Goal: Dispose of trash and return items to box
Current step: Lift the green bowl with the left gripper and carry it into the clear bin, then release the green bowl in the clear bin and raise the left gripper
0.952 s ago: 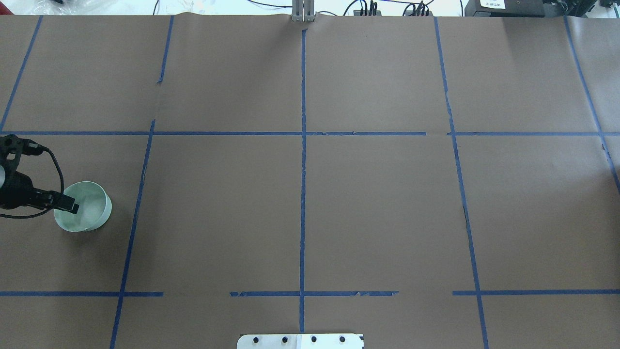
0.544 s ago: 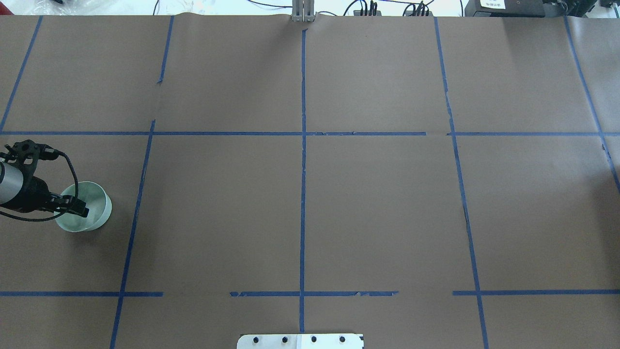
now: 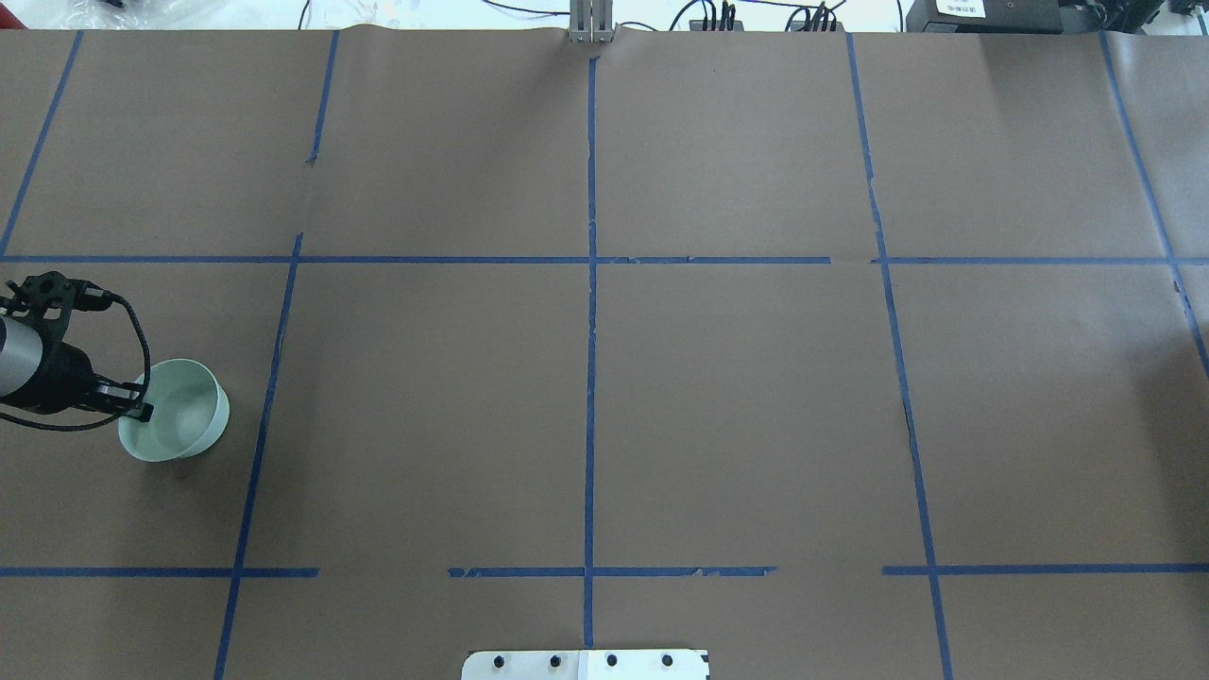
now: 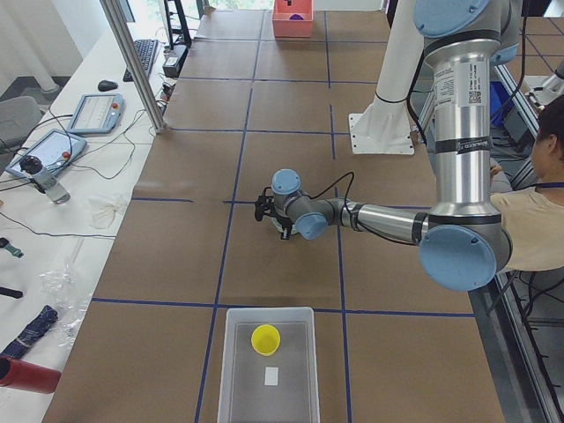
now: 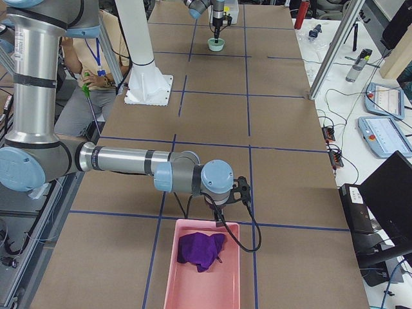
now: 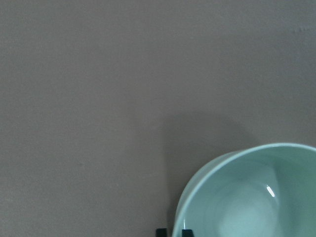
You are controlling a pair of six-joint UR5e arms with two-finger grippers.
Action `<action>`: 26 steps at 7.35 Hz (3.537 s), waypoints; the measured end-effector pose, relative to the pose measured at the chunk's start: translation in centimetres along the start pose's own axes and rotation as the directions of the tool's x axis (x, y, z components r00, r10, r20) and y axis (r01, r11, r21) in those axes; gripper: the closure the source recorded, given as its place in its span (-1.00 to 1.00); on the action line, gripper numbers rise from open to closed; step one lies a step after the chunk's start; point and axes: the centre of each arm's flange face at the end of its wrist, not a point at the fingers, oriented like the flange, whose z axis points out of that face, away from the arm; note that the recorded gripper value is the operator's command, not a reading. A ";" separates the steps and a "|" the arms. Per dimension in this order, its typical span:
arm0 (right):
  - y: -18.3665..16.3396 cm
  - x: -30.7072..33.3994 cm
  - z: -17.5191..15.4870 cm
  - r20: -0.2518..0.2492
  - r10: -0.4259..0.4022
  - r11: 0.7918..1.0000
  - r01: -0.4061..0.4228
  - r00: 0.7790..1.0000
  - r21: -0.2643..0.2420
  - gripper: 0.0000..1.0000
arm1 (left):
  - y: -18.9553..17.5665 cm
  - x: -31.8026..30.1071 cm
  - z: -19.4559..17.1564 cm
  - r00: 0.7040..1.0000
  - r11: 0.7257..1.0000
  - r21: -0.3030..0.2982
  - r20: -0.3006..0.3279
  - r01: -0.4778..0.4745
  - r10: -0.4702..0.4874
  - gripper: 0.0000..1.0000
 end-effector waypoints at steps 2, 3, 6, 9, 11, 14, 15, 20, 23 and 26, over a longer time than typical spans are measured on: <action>-1.3 -4.0 -0.2 0.039 0.030 1.000 -0.030 0.999 0.003 -1.00 | 0.3 1.2 -2.3 0.999 0.999 0.028 -0.028 -0.019 0.020 1.00; -1.8 -6.4 -0.6 0.045 0.041 0.999 -0.042 0.998 0.007 -1.00 | 0.7 1.6 -4.8 0.998 0.998 0.054 -0.049 -0.031 0.034 1.00; -2.1 -11.3 -1.2 0.052 0.068 0.998 -0.068 0.996 0.004 -1.00 | 1.1 -5.6 -13.0 0.979 0.968 0.161 -0.028 -0.194 0.201 1.00; -1.7 -11.8 -0.9 0.046 0.068 0.998 -0.068 0.997 -0.005 -1.00 | 2.4 -21.9 -16.3 0.912 0.904 0.155 0.170 -0.399 0.374 1.00; -1.3 -11.7 -0.8 0.046 0.072 0.997 -0.071 0.996 -0.009 -1.00 | 1.1 -33.3 -17.2 0.864 0.879 0.076 0.242 -0.471 0.442 1.00; -1.1 -11.6 -0.6 0.046 0.074 0.997 -0.074 0.996 -0.012 -1.00 | 1.8 -42.9 -18.1 0.825 0.873 -0.011 0.322 -0.487 0.464 1.00; -1.1 -11.6 -0.5 0.045 0.075 0.997 -0.074 0.996 -0.015 -1.00 | 2.5 -44.7 -17.9 0.824 0.881 -0.033 0.338 -0.472 0.454 1.00; -1.2 -11.6 -0.3 0.043 0.074 0.997 -0.073 0.996 -0.020 -1.00 | 4.5 -49.7 -14.2 0.870 0.927 -0.057 0.327 -0.370 0.368 0.32; -1.2 -11.7 -0.3 0.044 0.072 0.997 -0.072 0.996 -0.020 -1.00 | 5.6 -49.5 -12.8 0.928 0.955 0.020 0.241 -0.296 0.283 -1.00; -1.1 -11.5 -0.3 0.020 0.071 0.997 -0.071 0.997 -0.017 -1.00 | 0.5 -40.4 -19.4 0.965 0.963 0.155 0.176 -0.220 0.192 -1.00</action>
